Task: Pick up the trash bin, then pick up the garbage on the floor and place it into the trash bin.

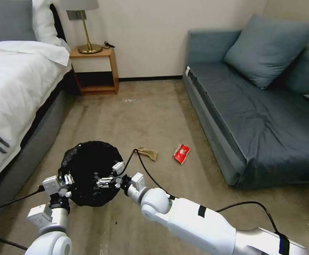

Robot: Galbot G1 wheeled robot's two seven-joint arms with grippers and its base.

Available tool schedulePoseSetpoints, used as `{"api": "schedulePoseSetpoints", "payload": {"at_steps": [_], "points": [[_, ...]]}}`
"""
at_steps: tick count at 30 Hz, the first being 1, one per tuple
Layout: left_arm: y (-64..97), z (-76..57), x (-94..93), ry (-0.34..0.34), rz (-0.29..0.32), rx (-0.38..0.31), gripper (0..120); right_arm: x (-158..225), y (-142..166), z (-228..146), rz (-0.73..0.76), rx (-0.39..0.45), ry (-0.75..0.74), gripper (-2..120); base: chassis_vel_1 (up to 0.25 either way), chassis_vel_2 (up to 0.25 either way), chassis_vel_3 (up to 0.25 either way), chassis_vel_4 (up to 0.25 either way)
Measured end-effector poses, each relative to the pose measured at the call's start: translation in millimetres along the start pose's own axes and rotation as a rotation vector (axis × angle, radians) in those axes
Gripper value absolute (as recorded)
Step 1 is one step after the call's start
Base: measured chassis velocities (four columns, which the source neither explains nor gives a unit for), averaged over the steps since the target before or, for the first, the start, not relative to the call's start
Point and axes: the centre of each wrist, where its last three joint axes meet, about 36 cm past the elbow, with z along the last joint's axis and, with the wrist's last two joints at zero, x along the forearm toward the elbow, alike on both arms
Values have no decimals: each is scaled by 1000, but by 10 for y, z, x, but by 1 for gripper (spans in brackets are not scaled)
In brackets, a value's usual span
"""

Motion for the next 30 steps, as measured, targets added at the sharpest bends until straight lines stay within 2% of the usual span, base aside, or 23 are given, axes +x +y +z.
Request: {"api": "schedulePoseSetpoints", "payload": {"at_steps": [7, 10, 15, 20, 30], "points": [[1, -78, 5, -22, -16, -7, 7, 345, -75, -134, 81, -43, -55, 100, 0, 0, 0, 0], [10, -78, 0, -24, -21, -25, 7, 541, -269, -165, 188, -62, -41, 100, 0, 0, 0, 0], [29, -58, 6, -19, -29, -37, 7, 781, -550, -110, 343, -38, 37, 100, 0, 0, 0, 0], [55, -65, 15, -14, -40, -47, 7, 994, -730, 34, 421, -16, 120, 100, 0, 0, 0, 0], [112, -55, 50, -5, -47, -51, 7, 1104, -879, 271, 505, 3, 186, 100, 0, 0, 0, 0]]}}
